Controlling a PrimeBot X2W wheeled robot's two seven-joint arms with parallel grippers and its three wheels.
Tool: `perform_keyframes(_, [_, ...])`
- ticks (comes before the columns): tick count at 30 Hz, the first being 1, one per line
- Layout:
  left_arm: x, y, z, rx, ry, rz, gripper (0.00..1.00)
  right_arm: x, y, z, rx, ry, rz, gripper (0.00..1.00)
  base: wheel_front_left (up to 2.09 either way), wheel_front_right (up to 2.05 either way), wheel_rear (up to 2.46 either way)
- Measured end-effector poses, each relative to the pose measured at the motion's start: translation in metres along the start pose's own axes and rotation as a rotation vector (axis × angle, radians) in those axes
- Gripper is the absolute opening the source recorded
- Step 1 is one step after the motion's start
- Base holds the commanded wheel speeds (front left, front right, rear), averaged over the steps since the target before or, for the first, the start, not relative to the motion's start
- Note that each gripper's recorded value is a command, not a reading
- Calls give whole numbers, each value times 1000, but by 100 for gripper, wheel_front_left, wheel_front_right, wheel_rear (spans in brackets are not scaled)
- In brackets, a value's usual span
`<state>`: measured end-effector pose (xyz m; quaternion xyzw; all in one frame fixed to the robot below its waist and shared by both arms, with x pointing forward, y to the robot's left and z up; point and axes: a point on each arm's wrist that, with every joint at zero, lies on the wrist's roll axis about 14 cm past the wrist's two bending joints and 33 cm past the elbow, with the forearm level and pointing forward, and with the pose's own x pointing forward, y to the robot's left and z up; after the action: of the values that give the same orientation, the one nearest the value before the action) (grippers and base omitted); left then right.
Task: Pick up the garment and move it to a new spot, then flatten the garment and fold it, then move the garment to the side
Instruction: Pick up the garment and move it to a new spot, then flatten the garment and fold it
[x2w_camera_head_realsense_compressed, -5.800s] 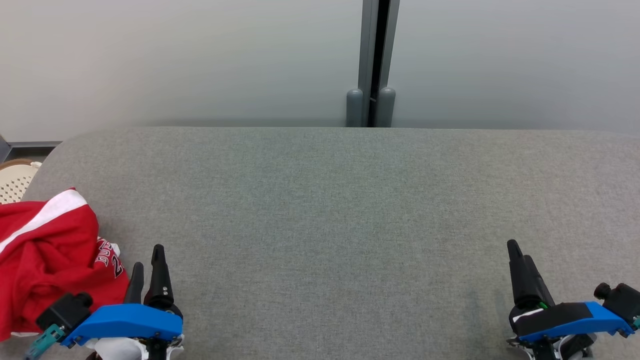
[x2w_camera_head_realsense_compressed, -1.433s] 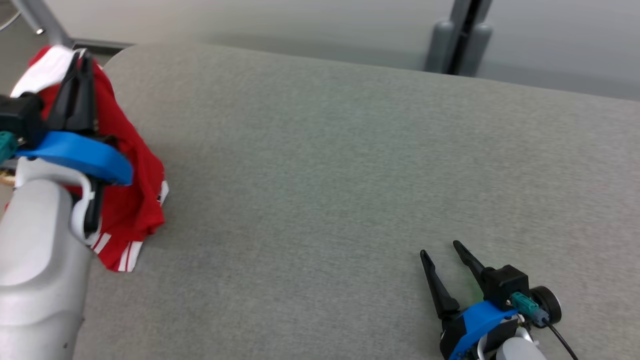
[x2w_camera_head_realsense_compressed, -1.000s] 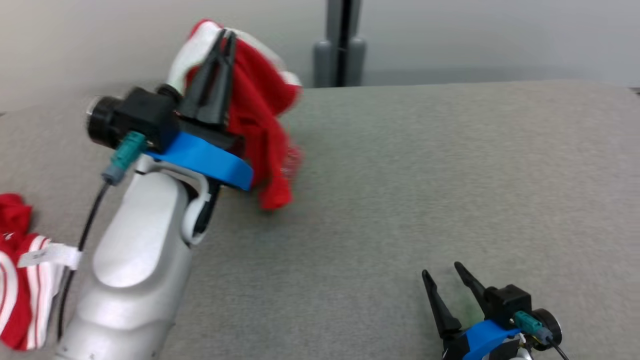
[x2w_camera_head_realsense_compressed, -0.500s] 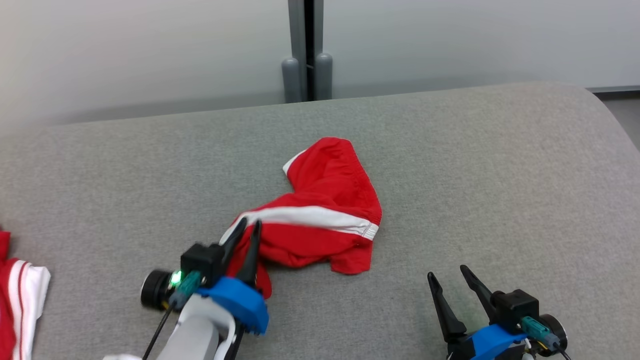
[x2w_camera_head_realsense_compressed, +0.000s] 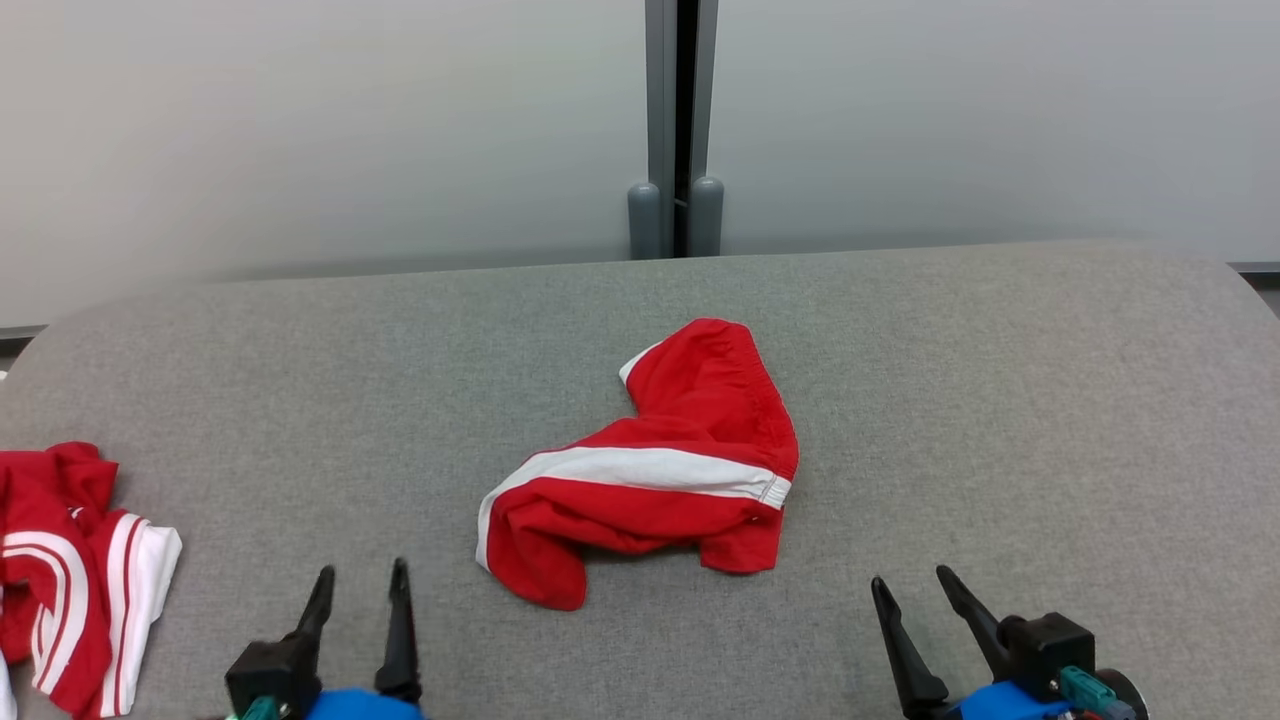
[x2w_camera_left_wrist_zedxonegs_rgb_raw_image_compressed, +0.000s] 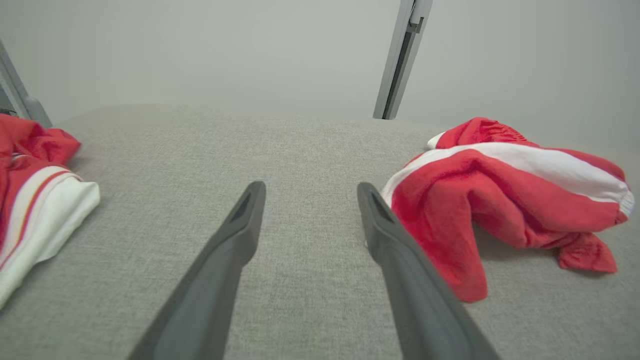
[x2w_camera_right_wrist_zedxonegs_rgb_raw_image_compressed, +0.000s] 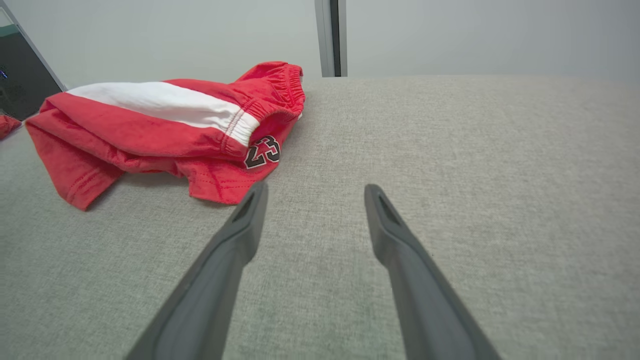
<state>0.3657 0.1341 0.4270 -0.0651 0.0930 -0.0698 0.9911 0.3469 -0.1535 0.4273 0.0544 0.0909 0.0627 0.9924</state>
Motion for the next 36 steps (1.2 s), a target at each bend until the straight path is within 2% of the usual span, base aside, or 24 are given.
perform_keyframes(4, [-16, 13, -10, -15, 20, 53, 100, -5, 0, -4, 9, 8, -4, 100, 0, 0, 0])
perform_keyframes(15, [-20, 11, -12, -21, 22, 42, 100, 2, 15, -13, 38, 38, 40, 100, 0, 0, 0])
perform_keyframes(19, [-15, 7, -13, -27, 26, 28, 100, 21, 24, -5, 82, 29, 68, 100, 0, 0, 0])
perform_keyframes(22, [-12, 8, -15, -46, 35, 31, 100, 40, 27, 2, 169, 18, 67, 100, 0, 0, 0])
perform_keyframes(28, [-11, 18, -19, -51, 50, 56, 100, 71, 56, 0, 235, 50, 143, 100, 0, 0, 0])
perform_keyframes(35, [-17, 34, -27, -50, 74, 103, 100, 87, 68, -10, 284, 87, 163, 100, 0, 0, 0])
perform_keyframes(36, [-17, 35, -28, -49, 76, 105, 100, 89, 69, -10, 287, 87, 167, 97, 0, 0, 0])
